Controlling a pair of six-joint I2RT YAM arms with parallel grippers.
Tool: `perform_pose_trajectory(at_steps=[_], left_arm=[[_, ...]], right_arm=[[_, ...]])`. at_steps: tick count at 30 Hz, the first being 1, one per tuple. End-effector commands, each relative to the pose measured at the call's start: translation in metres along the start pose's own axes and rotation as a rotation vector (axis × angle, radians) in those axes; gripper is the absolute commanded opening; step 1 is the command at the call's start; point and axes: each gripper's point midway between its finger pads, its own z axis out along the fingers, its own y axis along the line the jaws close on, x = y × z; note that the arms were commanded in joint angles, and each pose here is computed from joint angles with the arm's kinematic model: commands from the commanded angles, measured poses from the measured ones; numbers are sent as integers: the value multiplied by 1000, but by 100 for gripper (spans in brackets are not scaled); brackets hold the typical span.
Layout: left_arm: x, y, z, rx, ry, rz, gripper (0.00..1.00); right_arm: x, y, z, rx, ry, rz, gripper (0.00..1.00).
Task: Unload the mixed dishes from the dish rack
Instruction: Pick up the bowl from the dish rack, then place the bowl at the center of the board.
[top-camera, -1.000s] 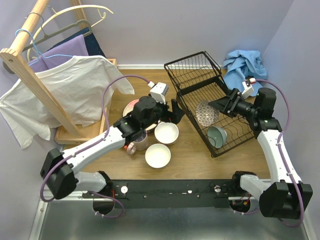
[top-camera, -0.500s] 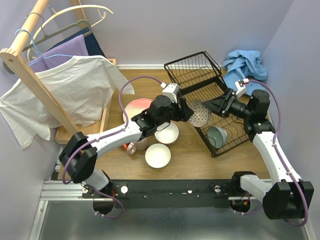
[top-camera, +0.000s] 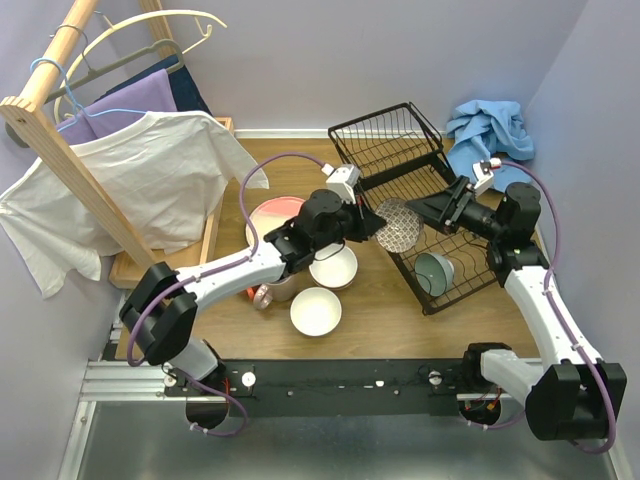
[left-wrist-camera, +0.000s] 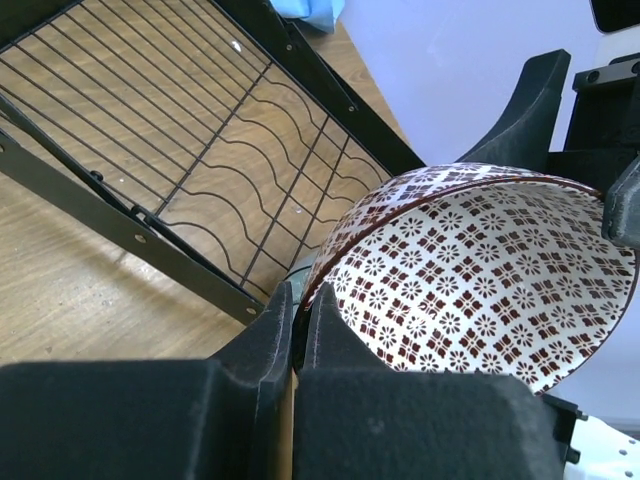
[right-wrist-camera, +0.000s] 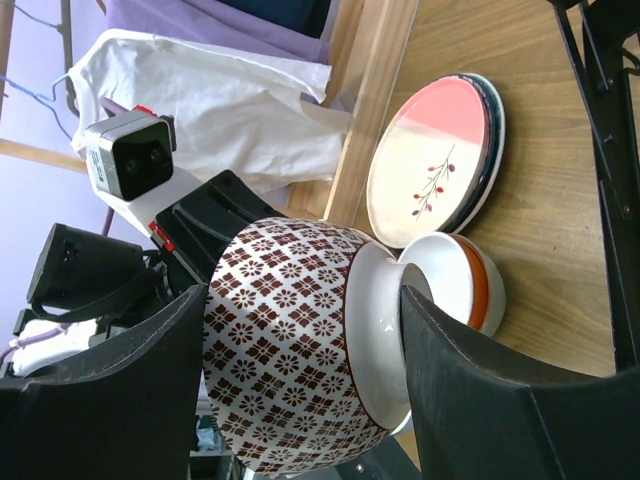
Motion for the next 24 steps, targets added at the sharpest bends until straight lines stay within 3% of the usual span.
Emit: perform_pose_trajectory(at_steps=[1, 3, 6, 12, 24], left_arm=[[-18, 7, -14, -62, -70, 69, 0], [-23, 10, -23, -82, -79, 92, 0], [-30, 17, -37, -132, -92, 133, 0], [-32, 37, -73, -247, -72, 206, 0], [37, 86, -171, -447, 269, 292, 0]], right_arm=[[7, 7, -4, 14, 19, -101, 71], [9, 4, -6, 43, 28, -101, 87], [9, 2, -8, 59, 29, -128, 100], [8, -6, -12, 122, 42, -208, 100], [-7, -55, -27, 400, 52, -371, 100]])
